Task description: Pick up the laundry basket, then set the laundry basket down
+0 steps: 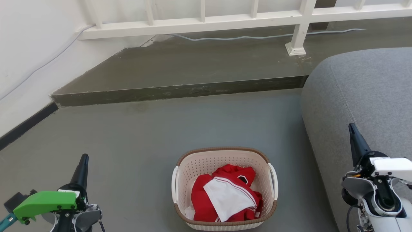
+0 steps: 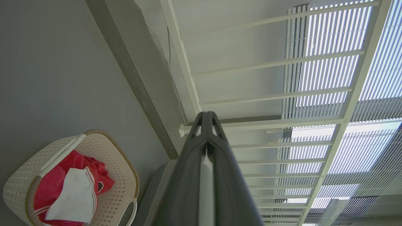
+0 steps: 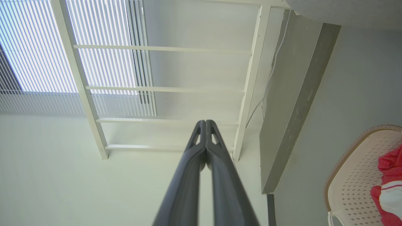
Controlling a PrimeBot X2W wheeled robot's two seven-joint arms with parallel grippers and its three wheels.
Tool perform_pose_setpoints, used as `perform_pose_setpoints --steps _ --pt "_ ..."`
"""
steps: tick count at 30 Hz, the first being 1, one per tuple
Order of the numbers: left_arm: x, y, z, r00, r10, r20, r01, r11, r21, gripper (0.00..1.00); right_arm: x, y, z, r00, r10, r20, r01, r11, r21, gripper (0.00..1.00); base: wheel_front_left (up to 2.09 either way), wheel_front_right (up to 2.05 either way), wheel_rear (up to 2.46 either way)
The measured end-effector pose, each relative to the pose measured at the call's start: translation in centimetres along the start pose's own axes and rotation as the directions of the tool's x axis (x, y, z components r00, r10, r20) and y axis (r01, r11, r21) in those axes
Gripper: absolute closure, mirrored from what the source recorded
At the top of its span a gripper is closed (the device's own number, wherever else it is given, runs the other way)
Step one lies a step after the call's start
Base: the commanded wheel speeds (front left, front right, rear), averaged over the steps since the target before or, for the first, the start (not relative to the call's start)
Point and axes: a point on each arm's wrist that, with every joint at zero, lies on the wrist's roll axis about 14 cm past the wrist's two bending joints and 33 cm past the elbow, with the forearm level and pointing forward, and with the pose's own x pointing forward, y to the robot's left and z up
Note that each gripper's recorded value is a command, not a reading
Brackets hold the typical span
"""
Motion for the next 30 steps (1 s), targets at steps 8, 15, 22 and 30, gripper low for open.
perform_pose_setpoints --steps 8,15,22,30 --pt "-0.15 -0.21 0.41 1.0 -0.016 0.006 0.016 0.996 -0.09 1.0 -0.06 0.21 0.4 1.0 0.012 0.01 -0.013 0.995 0.096 1.0 0.0 0.0 0.0" --pt "-0.15 -0.21 0.42 1.0 -0.016 0.006 0.016 0.996 -0.09 1.0 -0.06 0.21 0.36 1.0 0.012 0.01 -0.013 0.995 0.098 1.0 0.0 0.0 0.0" --pt "-0.15 -0.21 0.41 1.0 -0.016 0.005 0.016 0.996 -0.09 1.0 -0.06 0.22 0.35 1.0 0.012 0.01 -0.013 0.995 0.098 1.0 0.0 0.0 0.0" --pt "-0.15 -0.21 0.42 1.0 -0.016 0.005 0.016 0.996 -0.09 1.0 -0.06 0.22 0.36 1.0 0.013 0.01 -0.014 0.995 0.098 1.0 0.0 0.0 0.0"
